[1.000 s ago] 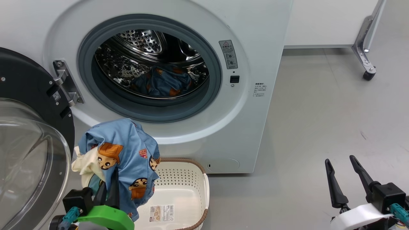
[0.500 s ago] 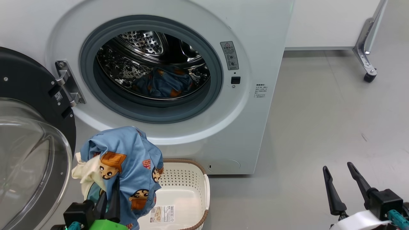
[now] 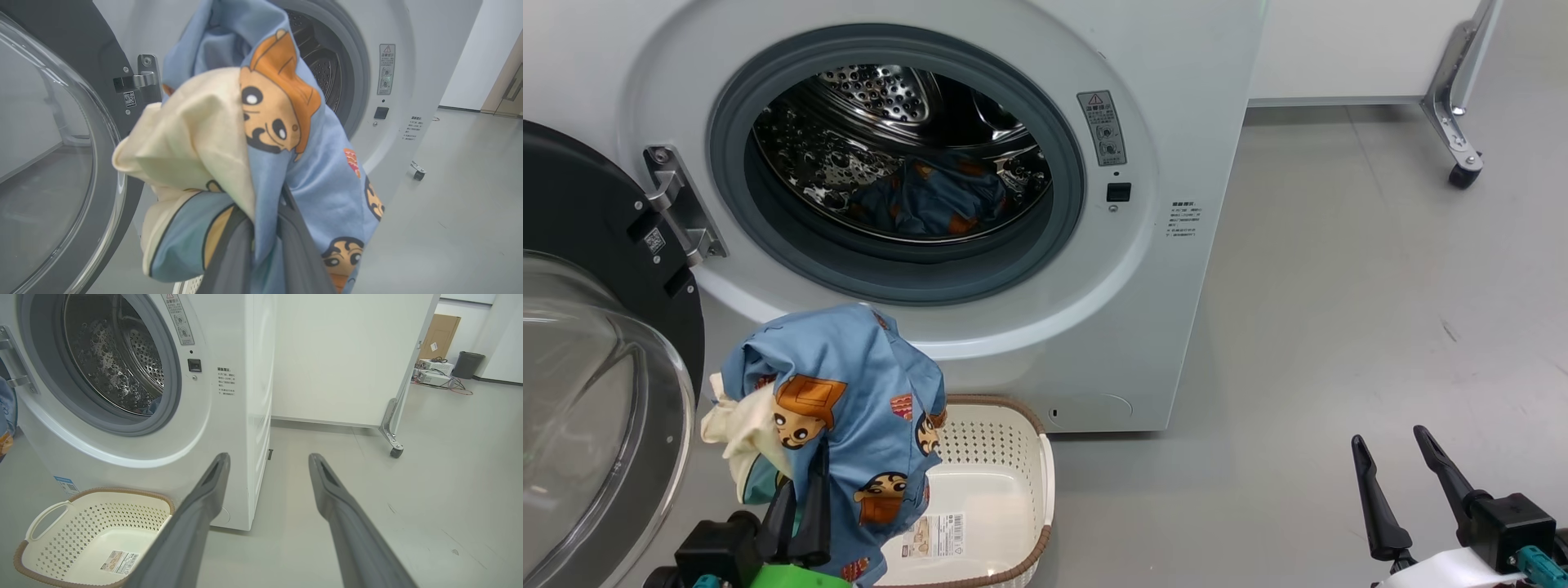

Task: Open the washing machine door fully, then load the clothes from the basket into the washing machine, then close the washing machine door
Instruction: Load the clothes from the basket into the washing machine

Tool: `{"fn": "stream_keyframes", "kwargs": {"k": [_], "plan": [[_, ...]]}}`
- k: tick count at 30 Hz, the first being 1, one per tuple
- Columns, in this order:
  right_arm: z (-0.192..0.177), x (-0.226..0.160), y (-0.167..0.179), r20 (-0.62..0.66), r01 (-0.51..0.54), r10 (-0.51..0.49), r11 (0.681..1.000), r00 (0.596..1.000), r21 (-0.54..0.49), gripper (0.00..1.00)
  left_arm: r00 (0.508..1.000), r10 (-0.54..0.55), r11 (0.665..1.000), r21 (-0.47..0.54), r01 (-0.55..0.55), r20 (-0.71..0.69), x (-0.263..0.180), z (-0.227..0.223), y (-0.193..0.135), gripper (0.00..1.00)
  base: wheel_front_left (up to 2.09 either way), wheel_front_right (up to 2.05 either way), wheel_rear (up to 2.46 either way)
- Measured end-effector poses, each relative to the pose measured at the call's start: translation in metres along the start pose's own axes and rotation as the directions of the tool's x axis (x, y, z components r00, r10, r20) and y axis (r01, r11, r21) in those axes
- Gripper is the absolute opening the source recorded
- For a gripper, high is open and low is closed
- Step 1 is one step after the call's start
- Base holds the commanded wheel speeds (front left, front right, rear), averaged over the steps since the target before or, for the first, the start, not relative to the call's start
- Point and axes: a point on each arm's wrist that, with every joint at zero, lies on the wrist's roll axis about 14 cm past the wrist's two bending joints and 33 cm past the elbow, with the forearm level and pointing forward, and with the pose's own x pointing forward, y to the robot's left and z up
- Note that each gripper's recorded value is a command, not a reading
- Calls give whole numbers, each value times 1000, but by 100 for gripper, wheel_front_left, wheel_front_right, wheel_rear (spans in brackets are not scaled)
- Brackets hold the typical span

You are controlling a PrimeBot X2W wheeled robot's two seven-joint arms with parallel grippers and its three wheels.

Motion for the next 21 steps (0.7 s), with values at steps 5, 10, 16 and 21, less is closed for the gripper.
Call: {"fn": "stream_keyframes", "kwargs": {"k": [5, 10, 16, 21], "plan": [[-2, 0, 0, -5, 5, -5, 1000, 1000, 6, 100, 1000, 1, 1000, 0, -1, 3, -1, 1, -1, 0, 0, 0, 0], [-4, -1, 3, -10, 3, -2, 1000, 1000, 17, 100, 1000, -7, 1000, 7, 7, -3, 0, 0, -3, 0, 0, 0, 0], [-5, -3, 9, -10, 5, -5, 999, 1000, 40, 100, 1000, -16, 1000, 20, 16, -12, 4, -2, -4, 0, 0, 0, 0], [-8, -7, 7, -17, 28, -27, 998, 999, 54, 100, 999, -23, 999, 24, 24, -27, 11, -5, -5, 0, 0, 0, 0]]}}
